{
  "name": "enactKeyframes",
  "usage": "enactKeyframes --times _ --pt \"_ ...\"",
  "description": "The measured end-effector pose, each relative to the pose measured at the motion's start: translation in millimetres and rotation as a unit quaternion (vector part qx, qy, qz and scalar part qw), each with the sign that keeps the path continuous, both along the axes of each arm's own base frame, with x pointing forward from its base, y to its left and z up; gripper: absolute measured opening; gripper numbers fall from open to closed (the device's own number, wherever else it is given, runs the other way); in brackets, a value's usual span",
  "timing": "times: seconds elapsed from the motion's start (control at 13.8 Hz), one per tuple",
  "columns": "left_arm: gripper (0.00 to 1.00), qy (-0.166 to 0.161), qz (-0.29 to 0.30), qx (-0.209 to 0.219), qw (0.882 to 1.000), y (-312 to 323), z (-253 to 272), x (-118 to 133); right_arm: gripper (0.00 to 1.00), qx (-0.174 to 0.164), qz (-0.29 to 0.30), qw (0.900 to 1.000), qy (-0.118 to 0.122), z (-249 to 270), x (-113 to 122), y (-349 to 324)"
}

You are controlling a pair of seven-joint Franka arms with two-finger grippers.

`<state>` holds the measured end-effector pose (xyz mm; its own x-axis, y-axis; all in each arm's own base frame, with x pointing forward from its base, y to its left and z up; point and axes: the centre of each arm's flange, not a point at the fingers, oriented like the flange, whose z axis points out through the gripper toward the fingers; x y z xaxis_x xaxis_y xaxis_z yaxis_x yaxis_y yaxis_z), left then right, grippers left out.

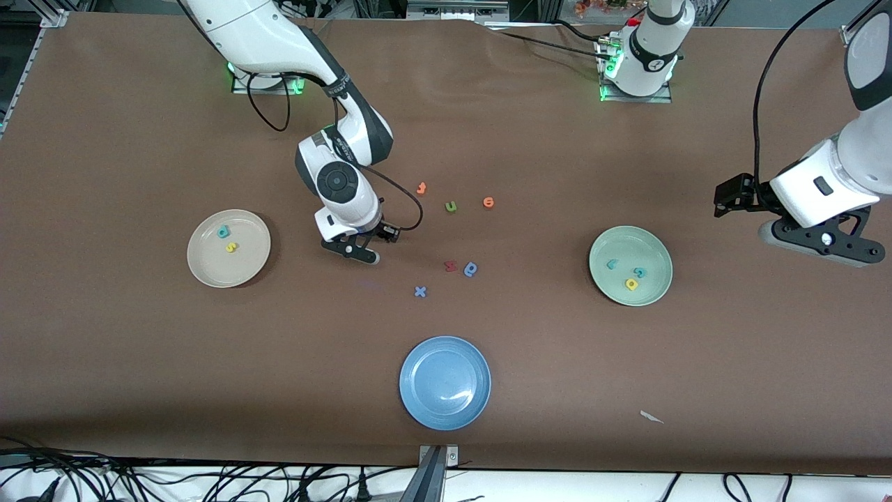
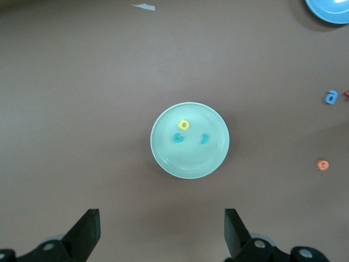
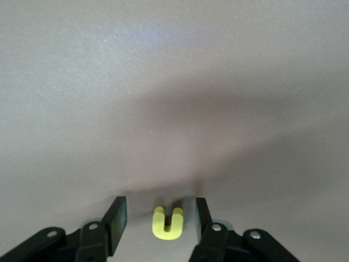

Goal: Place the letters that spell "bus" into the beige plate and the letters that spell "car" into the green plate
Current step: 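Place the teal c on the green plate with the left gripper, then retract, then carry the yellow u onto the cream plate with the right gripper and release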

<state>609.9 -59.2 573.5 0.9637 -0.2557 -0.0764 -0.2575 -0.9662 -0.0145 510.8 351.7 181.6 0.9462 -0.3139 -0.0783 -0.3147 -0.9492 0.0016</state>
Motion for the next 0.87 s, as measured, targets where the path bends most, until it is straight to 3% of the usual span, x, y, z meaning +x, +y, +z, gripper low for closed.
enactKeyframes --times 0.22,0.51,0.87 --pt "1.00 -0.006 0.002 0.009 1.000 -3.4 1.7 -29.8 0.59 0.000 0.000 1.000 -0.002 -1.8 -7.8 -5.2" --pt "1.00 -0.007 0.038 -0.005 0.999 3.3 5.1 -45.3 0.59 0.008 0.002 1.000 -0.012 -0.6 -15.4 -4.9" --pt "1.00 -0.006 0.041 -0.003 0.999 3.7 4.5 -67.5 0.58 0.012 0.005 1.000 -0.017 -0.9 -18.6 -2.0"
